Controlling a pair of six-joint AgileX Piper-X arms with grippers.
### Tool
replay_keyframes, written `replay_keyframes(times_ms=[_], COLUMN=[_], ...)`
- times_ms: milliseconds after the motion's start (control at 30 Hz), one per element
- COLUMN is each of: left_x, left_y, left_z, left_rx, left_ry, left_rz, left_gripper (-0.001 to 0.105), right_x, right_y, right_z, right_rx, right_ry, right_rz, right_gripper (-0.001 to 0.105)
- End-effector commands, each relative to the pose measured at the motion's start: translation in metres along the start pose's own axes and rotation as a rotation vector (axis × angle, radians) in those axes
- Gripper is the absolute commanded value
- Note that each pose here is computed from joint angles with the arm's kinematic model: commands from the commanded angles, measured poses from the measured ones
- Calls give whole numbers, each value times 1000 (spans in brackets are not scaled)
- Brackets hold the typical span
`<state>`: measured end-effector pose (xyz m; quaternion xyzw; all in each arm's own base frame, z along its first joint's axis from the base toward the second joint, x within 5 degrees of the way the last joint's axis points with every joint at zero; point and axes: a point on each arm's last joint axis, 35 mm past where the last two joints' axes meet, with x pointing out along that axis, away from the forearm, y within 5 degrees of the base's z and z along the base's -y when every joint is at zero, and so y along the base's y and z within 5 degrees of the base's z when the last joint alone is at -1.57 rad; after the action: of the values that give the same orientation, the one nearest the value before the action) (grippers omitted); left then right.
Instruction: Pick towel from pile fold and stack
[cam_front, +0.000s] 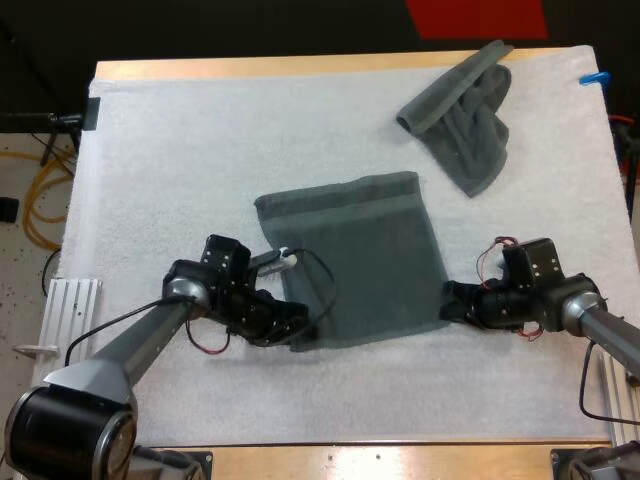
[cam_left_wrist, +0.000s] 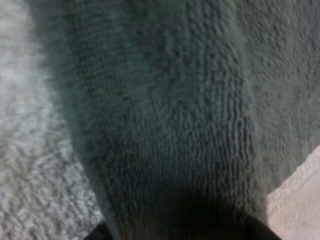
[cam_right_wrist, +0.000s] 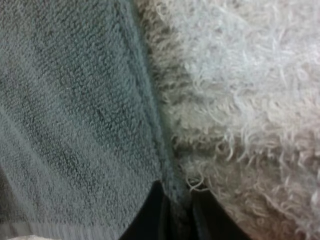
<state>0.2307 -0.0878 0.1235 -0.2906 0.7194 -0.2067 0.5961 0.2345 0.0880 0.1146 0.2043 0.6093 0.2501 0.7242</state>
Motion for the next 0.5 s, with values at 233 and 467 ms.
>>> replay_keyframes(times_ms=[233,467], left_x=[8,4], left_y=[6,4], left_z=[-4,-9], left_rx=[-16,21], left_ry=[19,32], left_rz=[68,86], left_gripper=[0,0], right_x=[1,-1], right_y=[-1,3], right_z=[-2,-2], right_rx=[-10,-15], right_ry=[9,21], right_rz=[3,60], right_gripper=[0,0])
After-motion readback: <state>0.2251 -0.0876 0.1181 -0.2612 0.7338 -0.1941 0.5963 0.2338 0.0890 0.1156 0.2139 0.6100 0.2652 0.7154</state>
